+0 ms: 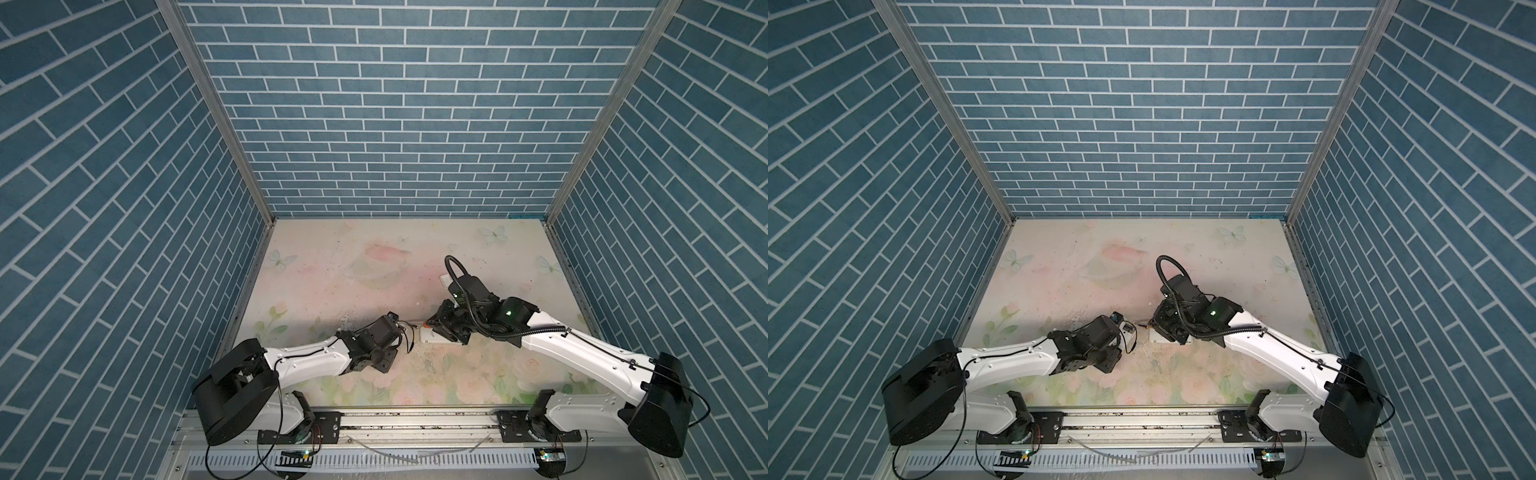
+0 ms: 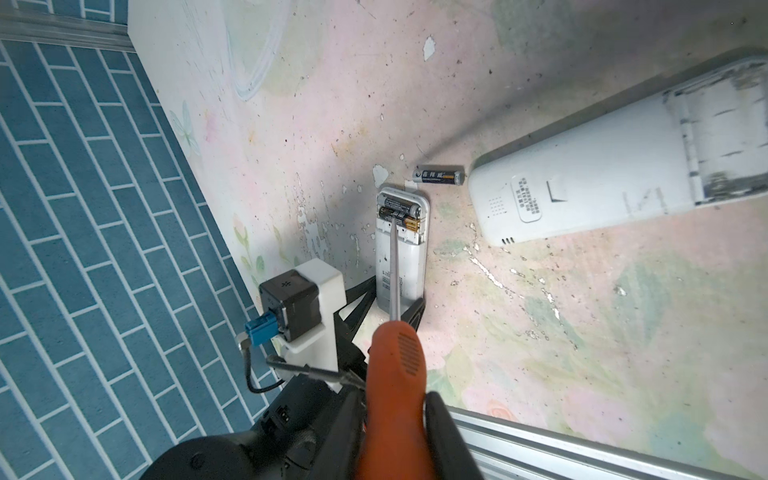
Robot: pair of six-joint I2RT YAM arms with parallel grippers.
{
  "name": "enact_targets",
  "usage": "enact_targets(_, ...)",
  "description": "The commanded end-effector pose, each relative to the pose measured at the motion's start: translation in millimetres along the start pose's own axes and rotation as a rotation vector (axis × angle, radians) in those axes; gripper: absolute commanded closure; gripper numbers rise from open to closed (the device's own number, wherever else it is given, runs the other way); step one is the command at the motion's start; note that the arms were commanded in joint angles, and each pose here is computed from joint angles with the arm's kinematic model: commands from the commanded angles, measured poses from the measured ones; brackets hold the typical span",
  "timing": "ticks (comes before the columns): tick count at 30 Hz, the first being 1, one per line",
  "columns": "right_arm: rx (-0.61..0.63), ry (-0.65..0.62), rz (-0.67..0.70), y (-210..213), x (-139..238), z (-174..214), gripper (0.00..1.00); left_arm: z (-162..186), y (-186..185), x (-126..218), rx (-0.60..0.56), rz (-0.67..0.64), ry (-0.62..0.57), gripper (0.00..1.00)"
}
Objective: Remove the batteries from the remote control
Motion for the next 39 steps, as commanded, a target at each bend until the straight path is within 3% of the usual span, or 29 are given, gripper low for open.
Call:
enact_targets(1, -0.044, 0.014, 0.025, -9, -9, 4, 1.0, 20, 3, -5, -0.011, 0.01, 0.071, 0.73)
enact_targets(16, -0.056, 0.008, 0.057, -23, -18, 5, 1.0, 19, 1, -6, -0.014, 0.016, 0.077, 0.74)
enact_targets(39, 0.024, -0.021, 0.033, 3, -11, -3, 1.0, 20, 0, -5, -0.015, 0.024, 0.079, 0.77)
Point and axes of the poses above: each gripper's point midway between its finger pads, its own x axis back along the fingers, its own y axis along the line the jaws close on, z = x × y, the point moved 4 cm from there along x, back along the fingers, and after that the axes turned 4 degrees about x, right-handed, at the moved point
